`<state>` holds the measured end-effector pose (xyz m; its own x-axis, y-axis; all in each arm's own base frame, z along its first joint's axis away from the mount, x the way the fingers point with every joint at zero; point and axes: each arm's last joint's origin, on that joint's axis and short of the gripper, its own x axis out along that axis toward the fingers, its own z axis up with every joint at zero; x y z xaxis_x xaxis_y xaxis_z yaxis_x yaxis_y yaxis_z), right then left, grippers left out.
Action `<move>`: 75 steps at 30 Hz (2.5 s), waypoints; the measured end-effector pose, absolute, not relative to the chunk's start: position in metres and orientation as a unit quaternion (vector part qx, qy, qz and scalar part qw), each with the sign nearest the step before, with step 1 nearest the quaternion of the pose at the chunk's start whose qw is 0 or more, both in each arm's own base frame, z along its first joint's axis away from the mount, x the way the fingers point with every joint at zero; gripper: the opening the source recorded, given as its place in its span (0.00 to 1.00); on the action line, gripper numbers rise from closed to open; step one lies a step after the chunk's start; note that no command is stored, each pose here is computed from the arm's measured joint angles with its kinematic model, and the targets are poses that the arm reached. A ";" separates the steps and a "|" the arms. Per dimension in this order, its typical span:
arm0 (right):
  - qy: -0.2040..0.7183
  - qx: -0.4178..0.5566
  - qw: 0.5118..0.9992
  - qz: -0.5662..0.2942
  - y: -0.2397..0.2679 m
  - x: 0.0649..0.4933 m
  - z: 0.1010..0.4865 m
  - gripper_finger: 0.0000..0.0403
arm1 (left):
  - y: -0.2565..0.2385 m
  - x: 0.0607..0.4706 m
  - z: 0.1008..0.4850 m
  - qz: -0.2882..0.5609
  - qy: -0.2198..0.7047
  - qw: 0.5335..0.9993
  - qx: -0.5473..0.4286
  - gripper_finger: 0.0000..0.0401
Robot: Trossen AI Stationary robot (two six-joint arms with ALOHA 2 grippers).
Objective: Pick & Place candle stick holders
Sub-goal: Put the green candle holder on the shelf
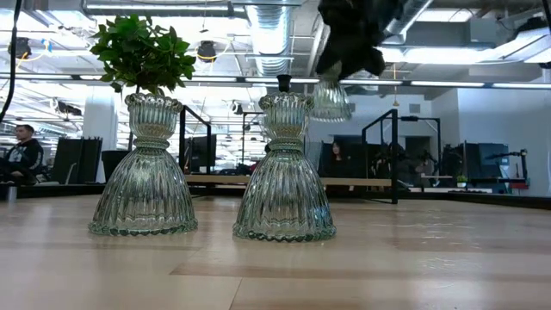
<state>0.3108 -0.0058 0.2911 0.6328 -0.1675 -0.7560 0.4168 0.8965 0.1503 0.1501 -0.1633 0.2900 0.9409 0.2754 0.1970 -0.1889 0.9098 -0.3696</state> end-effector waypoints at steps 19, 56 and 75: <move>0.420 0.165 0.843 -0.294 -0.131 0.325 0.284 0.37 | -0.163 0.150 0.290 0.120 -0.124 0.969 -0.177 0.02; 0.378 0.210 0.837 -0.335 -0.201 0.314 0.268 0.37 | -0.163 0.150 0.290 0.119 -0.124 0.969 -0.177 0.02; 0.417 0.208 0.827 -0.314 -0.203 0.342 0.220 0.37 | -0.163 0.150 0.290 0.119 -0.124 0.968 -0.180 0.02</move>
